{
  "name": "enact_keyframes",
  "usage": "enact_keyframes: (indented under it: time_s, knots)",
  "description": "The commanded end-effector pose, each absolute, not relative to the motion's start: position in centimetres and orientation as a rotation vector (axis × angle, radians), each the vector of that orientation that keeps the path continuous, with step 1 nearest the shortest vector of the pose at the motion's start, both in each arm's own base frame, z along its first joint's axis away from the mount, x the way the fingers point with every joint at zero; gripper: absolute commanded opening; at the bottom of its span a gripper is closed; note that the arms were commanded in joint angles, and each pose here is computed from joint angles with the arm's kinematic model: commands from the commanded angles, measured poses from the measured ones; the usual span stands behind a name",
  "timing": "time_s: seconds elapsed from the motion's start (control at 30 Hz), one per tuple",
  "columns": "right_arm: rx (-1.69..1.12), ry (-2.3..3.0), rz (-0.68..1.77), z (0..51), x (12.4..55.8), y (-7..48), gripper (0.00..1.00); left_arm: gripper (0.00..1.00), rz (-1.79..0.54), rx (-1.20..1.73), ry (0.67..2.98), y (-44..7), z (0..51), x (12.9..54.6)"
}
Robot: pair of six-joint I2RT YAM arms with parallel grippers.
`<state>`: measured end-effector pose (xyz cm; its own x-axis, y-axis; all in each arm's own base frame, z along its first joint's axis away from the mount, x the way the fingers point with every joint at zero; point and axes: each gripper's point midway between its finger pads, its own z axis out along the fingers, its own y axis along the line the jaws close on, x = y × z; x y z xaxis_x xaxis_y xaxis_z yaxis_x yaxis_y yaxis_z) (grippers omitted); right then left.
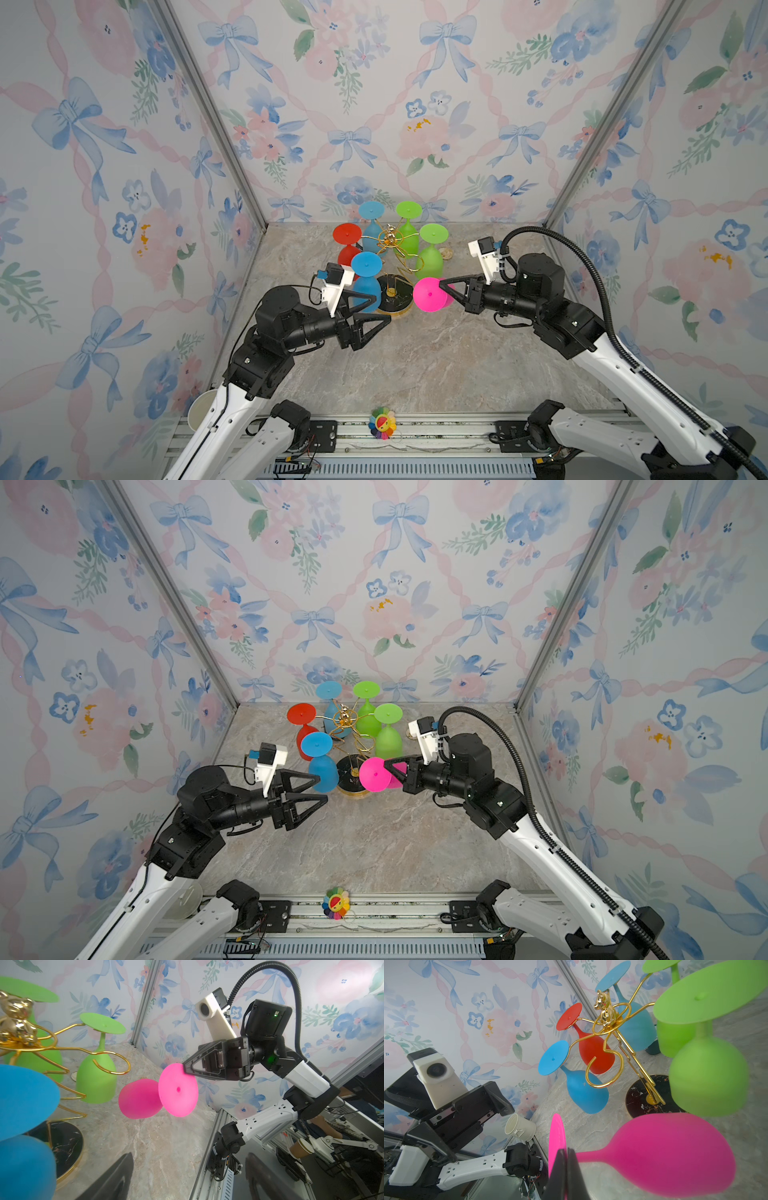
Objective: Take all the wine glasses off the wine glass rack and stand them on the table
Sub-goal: 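Carry the magenta glass toward the left gripper while the left gripper reaches to meet it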
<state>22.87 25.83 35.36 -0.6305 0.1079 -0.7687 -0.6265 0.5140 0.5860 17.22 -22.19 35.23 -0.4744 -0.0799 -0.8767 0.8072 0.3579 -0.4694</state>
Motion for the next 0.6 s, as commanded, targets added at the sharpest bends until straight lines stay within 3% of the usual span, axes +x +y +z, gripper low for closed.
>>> enact_keyframes:
  time_s: [0.0,0.3,0.57]
  knots:
    - [-0.466,1.895,1.082,36.1,22.2,25.0,0.0,0.85,-1.278,0.607,1.637,-24.0,37.0,18.0]
    - [-0.474,1.811,0.997,36.7,20.7,22.8,0.0,0.74,-1.406,0.718,1.65,-29.6,36.0,17.4]
    - [-0.493,1.721,1.021,37.8,19.4,22.2,0.0,0.72,-1.478,0.717,1.607,-31.1,37.1,17.8]
